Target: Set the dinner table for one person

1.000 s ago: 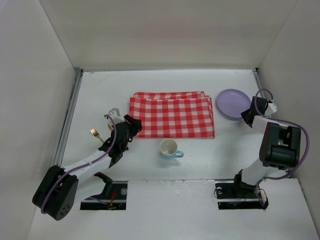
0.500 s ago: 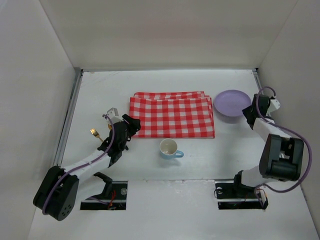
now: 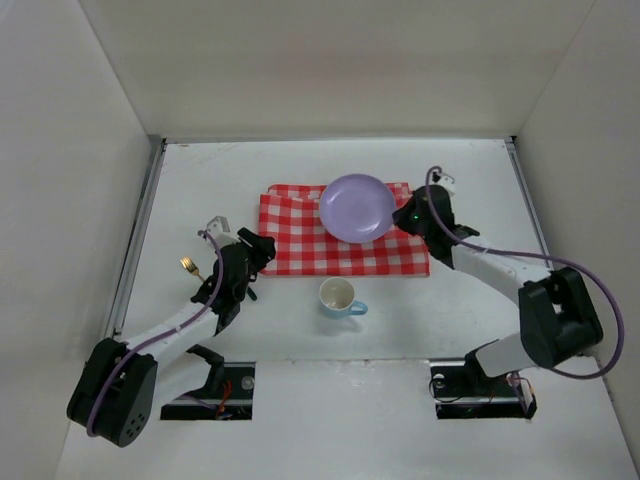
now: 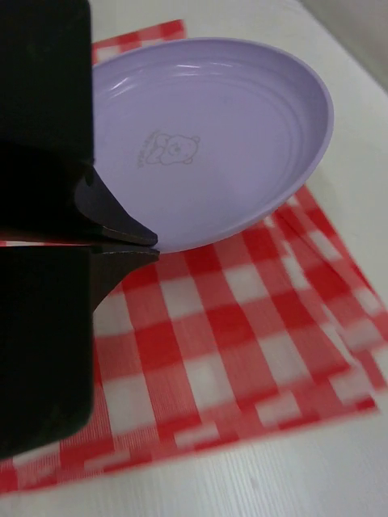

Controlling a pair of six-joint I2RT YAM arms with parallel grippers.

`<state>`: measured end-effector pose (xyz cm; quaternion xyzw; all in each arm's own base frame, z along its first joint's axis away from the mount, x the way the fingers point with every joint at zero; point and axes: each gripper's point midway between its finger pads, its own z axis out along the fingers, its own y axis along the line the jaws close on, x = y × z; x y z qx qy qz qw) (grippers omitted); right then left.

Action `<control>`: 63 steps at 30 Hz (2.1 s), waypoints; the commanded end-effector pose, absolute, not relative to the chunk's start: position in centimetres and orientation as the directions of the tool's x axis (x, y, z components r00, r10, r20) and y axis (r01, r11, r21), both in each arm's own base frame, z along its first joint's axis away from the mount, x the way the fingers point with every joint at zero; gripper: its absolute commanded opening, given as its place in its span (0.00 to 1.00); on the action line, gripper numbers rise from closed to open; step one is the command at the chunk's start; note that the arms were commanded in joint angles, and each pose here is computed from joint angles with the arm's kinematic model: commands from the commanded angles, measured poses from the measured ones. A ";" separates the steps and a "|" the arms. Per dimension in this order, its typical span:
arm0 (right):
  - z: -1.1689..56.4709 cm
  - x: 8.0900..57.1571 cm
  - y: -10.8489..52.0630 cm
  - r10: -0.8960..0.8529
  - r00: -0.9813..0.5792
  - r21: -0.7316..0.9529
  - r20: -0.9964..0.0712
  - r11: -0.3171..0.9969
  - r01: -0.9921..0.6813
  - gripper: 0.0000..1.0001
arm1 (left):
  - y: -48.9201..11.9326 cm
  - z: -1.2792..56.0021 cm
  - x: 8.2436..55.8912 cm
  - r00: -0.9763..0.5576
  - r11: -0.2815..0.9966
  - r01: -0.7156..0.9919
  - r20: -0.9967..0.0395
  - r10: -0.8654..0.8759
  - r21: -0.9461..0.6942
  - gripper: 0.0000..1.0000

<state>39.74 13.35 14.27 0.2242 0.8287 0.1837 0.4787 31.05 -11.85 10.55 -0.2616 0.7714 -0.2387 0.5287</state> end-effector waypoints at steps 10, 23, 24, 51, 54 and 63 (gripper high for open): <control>13.2 40.7 24.5 0.489 -0.571 0.600 -0.660 0.800 -0.008 0.04 | -11.0 10.7 31.4 -0.261 0.748 -0.162 -0.704 -0.661 -0.643 0.48; 10.6 42.4 24.9 0.487 -0.596 0.583 -0.638 0.812 0.039 0.26 | -11.2 10.7 31.4 -0.265 0.749 -0.155 -0.703 -0.660 -0.644 0.48; 10.7 42.3 24.7 0.482 -0.595 0.575 -0.643 0.817 0.041 0.27 | -11.3 10.5 31.4 -0.269 0.748 -0.157 -0.700 -0.661 -0.645 0.48; 15.7 15.9 24.1 -0.069 -0.575 0.272 -0.815 0.830 -0.486 0.63 | -12.4 10.5 31.4 -0.300 0.759 -0.137 -0.704 -0.644 -0.636 0.24; 14.6 15.0 24.4 -0.114 -0.598 0.268 -0.793 0.816 -0.512 0.68 | -12.3 10.6 31.4 -0.293 0.758 -0.136 -0.705 -0.646 -0.638 0.25; 12.0 14.4 27.3 -0.273 -0.597 0.200 -0.754 0.770 -0.605 0.67 | -12.3 10.0 31.4 -0.303 0.754 -0.149 -0.696 -0.650 -0.640 0.31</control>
